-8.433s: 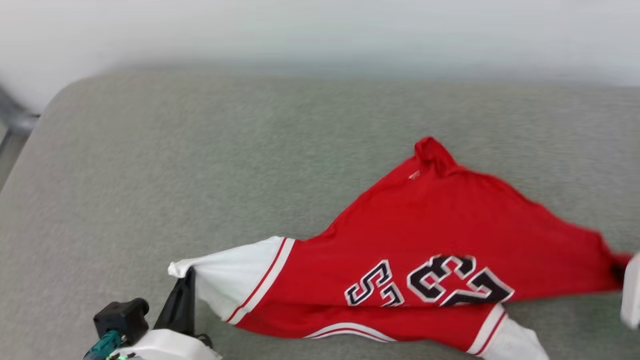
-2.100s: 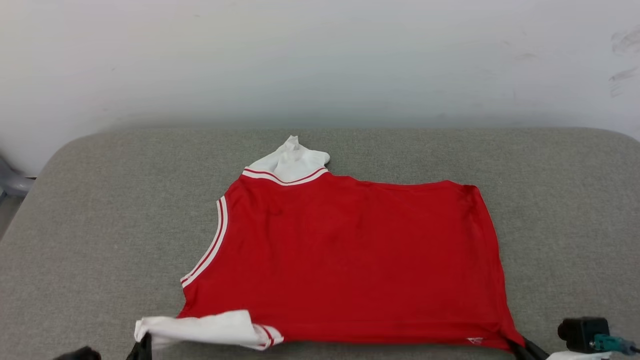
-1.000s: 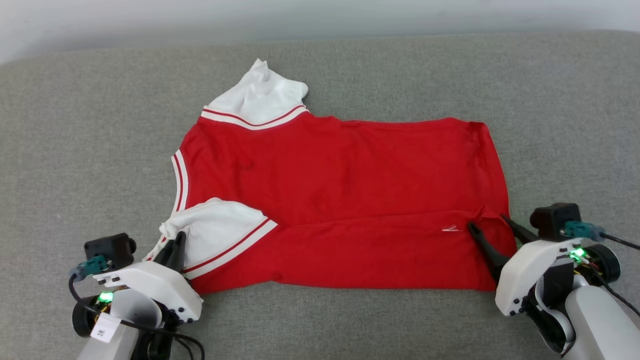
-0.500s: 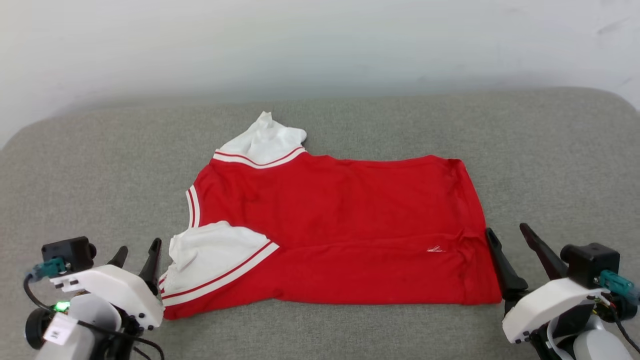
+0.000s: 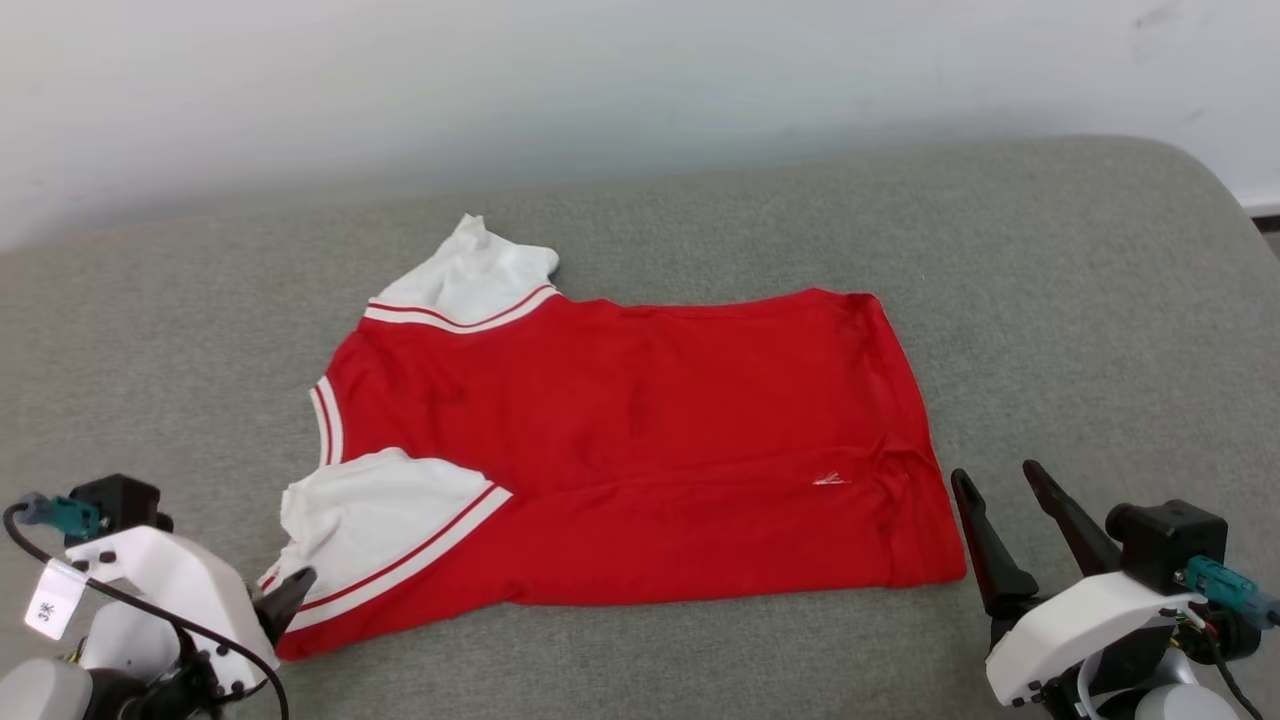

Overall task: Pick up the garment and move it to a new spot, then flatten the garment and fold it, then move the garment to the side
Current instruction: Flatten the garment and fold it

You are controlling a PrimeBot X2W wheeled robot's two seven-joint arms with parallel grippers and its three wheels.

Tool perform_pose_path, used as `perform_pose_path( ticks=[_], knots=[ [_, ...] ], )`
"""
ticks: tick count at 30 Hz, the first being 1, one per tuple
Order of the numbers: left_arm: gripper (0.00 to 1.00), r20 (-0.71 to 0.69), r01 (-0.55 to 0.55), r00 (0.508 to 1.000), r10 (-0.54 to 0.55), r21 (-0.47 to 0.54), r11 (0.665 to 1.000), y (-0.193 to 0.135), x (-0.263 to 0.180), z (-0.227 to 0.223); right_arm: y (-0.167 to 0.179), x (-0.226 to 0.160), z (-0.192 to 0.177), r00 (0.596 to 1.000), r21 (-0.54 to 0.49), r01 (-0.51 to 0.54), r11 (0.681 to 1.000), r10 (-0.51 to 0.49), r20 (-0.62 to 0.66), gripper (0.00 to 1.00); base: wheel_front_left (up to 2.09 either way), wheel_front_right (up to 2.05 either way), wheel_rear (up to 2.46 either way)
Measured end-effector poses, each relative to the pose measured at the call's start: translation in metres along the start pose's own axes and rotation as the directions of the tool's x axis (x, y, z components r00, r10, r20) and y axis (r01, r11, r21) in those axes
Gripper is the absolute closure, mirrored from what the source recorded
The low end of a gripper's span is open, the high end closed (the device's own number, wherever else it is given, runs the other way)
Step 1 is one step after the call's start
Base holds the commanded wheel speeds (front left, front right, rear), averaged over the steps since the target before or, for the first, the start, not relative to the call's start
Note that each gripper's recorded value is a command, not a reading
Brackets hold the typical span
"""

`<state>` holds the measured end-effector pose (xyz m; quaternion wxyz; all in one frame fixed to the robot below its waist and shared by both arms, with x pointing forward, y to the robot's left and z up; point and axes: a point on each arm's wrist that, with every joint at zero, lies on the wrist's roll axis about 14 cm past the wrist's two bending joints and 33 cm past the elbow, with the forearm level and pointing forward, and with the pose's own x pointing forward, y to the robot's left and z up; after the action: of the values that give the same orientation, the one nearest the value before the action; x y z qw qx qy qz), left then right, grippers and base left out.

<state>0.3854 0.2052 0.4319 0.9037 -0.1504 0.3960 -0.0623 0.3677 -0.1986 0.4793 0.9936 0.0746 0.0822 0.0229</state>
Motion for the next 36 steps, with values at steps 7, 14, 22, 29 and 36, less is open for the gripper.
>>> perform_pose_path(
  ticks=[7, 14, 22, 29, 36],
  knots=[
    [0.00, -0.201, -0.044, 0.979, 0.032, -0.056, 0.997, 0.013, 0.024, -0.043, -0.011, 0.004, -0.012, 0.999, 0.016, 0.037, 0.999, -0.036, -0.039, 0.00, 0.00, 0.00, 0.00],
    [1.00, -0.267, -0.031, 0.964, 0.011, -0.072, 0.997, 0.011, 0.041, -0.055, -0.023, 0.007, -0.028, 0.992, 0.034, 0.073, 0.997, -0.069, -0.107, 0.00, 0.00, 0.00, 0.00],
    [1.00, -0.175, -0.018, 0.984, 0.009, -0.052, 0.998, 0.008, 0.040, -0.041, -0.037, 0.003, -0.050, 0.949, 0.062, 0.087, 0.994, -0.064, -0.309, 0.00, 0.00, 0.00, 0.00],
    [1.00, -0.065, -0.010, 0.998, 0.010, -0.005, 1.000, 0.004, 0.029, -0.016, -0.017, 0.012, -0.062, 0.876, 0.044, -0.007, 0.999, 0.028, -0.482, 0.00, 0.00, 0.00, 0.00],
    [1.00, -0.030, -0.004, 1.000, 0.005, 0.024, 1.000, -0.002, 0.027, -0.008, -0.001, 0.025, -0.089, 0.796, 0.046, -0.065, 0.997, 0.079, -0.600, 0.00, 0.00, 0.00, 0.00]
  ],
)
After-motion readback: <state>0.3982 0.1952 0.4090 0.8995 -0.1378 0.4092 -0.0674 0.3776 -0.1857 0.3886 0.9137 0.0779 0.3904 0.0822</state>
